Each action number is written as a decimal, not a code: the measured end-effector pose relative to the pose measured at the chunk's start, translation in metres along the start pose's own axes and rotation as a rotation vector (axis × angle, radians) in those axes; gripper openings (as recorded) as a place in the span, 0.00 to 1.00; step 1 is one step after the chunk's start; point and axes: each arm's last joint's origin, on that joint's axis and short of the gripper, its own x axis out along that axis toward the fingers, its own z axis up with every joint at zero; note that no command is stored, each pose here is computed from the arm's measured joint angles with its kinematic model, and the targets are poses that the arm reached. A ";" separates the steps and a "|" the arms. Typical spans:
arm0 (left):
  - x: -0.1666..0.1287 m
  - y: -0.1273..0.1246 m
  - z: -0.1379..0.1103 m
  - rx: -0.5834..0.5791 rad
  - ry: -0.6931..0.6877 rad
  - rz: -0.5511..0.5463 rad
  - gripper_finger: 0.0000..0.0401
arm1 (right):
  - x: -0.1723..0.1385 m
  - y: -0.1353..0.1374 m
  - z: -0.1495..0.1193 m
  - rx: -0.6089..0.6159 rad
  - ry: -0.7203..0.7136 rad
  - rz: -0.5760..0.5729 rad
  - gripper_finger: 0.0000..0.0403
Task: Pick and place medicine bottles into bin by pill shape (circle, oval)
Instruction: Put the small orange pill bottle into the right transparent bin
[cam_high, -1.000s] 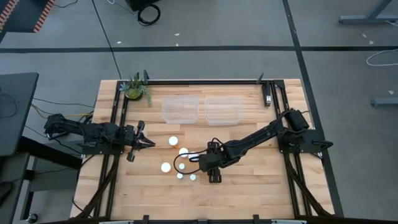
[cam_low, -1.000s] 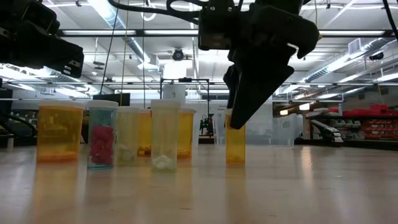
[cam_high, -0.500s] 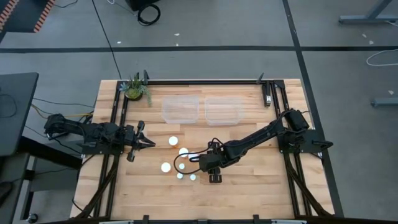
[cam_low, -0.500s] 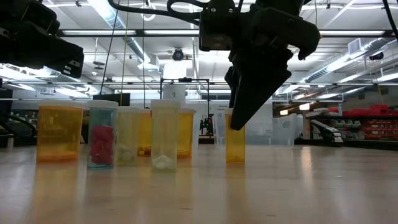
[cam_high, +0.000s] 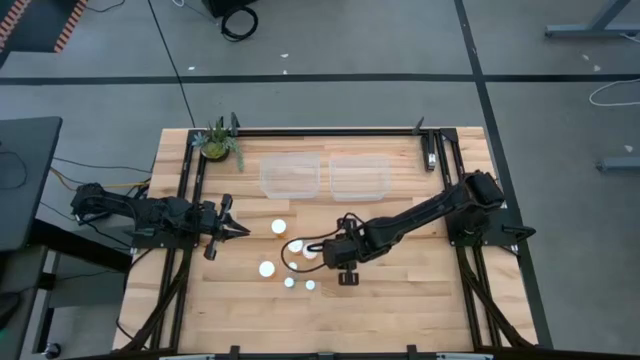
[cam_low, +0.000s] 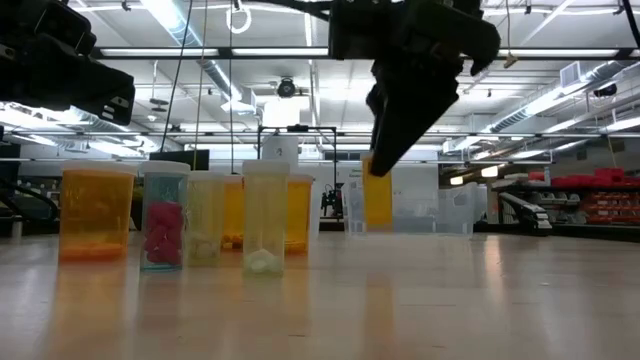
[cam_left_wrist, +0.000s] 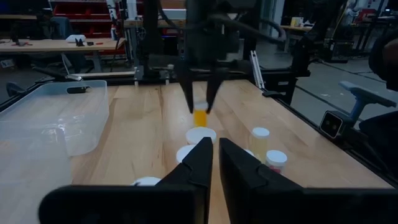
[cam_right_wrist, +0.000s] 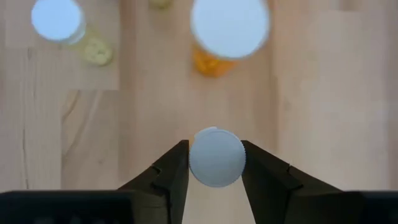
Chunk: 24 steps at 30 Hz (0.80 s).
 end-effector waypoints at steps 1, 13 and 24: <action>0.000 0.000 0.000 0.000 0.002 0.000 0.10 | -0.004 -0.002 0.000 0.002 -0.003 -0.014 0.36; 0.000 0.000 0.000 0.000 0.001 0.000 0.08 | -0.072 -0.053 0.002 0.045 -0.115 -0.212 0.36; 0.000 0.000 0.000 0.000 0.000 0.000 0.10 | -0.085 -0.125 0.003 0.106 -0.100 -0.302 0.35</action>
